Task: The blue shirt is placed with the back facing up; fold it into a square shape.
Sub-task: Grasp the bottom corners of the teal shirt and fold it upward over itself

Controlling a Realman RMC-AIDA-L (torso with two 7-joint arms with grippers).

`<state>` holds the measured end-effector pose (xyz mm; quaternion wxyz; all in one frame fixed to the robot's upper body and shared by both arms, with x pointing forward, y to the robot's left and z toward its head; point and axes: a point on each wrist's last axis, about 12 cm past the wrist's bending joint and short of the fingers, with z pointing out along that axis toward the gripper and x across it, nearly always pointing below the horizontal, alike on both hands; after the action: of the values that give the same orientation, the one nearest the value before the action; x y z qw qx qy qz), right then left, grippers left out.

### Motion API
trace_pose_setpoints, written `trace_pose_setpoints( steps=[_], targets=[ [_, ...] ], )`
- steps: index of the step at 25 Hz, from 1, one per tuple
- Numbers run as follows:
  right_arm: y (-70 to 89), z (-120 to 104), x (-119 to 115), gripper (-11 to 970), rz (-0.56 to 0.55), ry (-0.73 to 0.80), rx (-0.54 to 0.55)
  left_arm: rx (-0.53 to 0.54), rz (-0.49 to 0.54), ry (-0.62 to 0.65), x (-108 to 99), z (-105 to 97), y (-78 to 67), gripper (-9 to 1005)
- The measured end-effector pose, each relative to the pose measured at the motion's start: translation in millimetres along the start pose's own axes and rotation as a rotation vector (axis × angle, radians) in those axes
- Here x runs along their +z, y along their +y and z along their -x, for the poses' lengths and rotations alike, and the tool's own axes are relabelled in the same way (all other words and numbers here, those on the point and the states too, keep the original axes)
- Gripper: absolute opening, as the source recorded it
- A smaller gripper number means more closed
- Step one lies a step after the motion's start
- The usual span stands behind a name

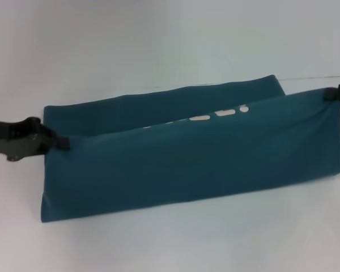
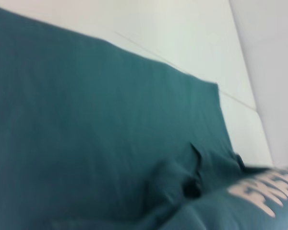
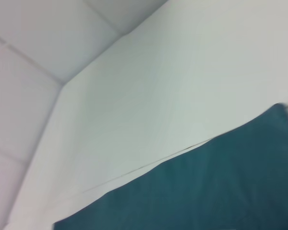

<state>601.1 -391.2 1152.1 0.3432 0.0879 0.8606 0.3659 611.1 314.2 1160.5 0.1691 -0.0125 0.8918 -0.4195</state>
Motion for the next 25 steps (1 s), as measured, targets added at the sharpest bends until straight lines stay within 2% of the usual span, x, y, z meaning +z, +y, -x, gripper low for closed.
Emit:
trace_pose_setpoints(
  steps=[4,11,17,25],
  targets=[
    [-4.1,-6.0,16.1,62,-0.033,-0.021,0.016,-0.014,0.037,-0.078,17.5,5.8,4.4,29],
    [-1.0,-9.2,39.6,64,-0.081,-0.071,0.015,0.015,0.078,-0.128,42.3,11.1,-0.4,28],
    [2.5,-1.5,50.8,67,-0.114,-0.149,0.01,0.029,0.096,-0.199,46.6,23.2,-5.9,29],
    [6.8,0.4,77.6,70,-0.153,-0.255,0.009,0.021,0.165,-0.319,53.1,33.1,0.7,29]
  ],
)
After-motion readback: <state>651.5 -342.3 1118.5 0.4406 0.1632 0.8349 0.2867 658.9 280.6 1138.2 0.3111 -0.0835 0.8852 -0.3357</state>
